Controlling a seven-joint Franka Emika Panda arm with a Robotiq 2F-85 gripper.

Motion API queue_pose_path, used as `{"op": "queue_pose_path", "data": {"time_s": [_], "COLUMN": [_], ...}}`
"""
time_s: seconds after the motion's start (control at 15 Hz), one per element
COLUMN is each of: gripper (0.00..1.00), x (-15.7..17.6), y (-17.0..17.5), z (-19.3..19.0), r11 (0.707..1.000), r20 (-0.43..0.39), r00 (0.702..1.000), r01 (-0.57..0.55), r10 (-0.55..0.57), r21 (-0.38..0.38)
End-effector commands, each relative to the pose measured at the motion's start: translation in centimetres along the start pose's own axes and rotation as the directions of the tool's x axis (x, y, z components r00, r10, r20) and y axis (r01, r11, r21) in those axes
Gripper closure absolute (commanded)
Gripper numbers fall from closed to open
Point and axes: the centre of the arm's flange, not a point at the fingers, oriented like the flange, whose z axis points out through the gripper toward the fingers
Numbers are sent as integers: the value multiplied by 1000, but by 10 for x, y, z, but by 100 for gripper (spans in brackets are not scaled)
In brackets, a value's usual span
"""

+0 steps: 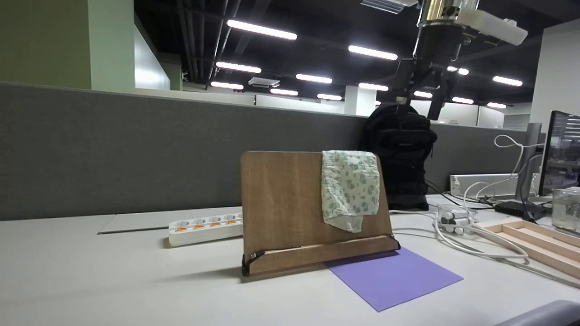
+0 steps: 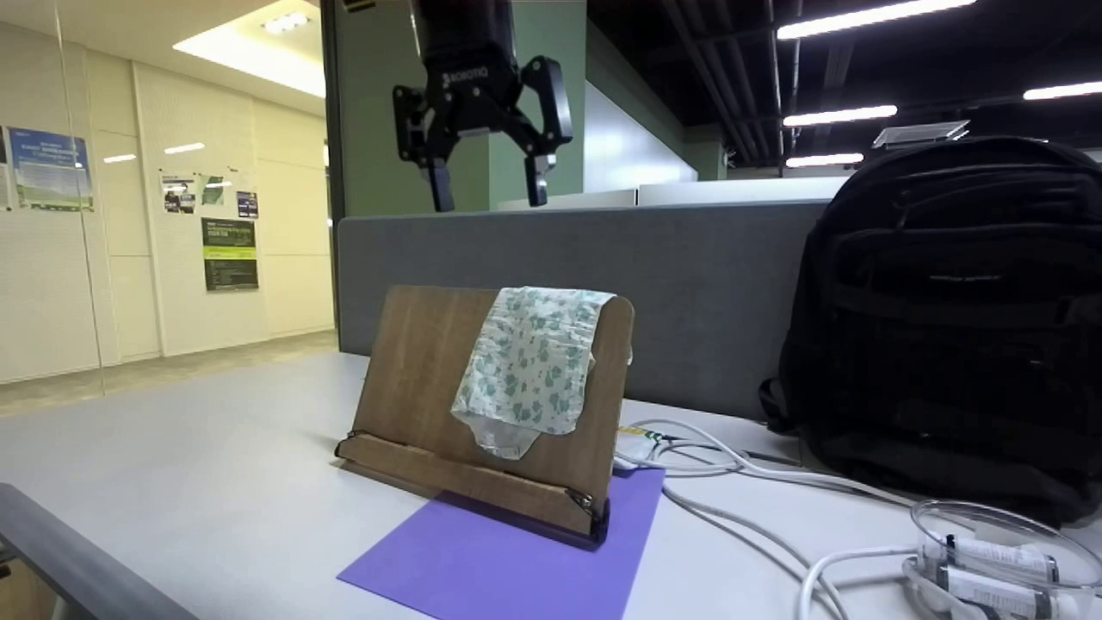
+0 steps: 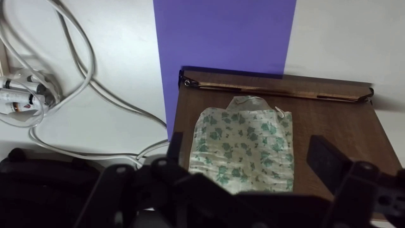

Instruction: Put the cloth on the table

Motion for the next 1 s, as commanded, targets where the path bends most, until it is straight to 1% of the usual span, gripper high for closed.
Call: {"op": "queue_pose_path", "data": {"time_s": [0.0, 0.13, 0.27, 0.67, 0.93], "gripper": [0, 0, 0, 0, 0], "x": [45, 65, 78, 120, 141], "y": [28, 39, 45, 52, 50], "z": [13, 27, 39, 88, 118], "r11": [999, 999, 997, 991, 987], "r20": [4, 30, 55, 121, 144], "r00": [999, 998, 996, 984, 977], "r01": [36, 54, 77, 133, 159], "r10": [-36, -54, -77, -131, -160], "r21": [15, 3, -5, -17, 17]}}
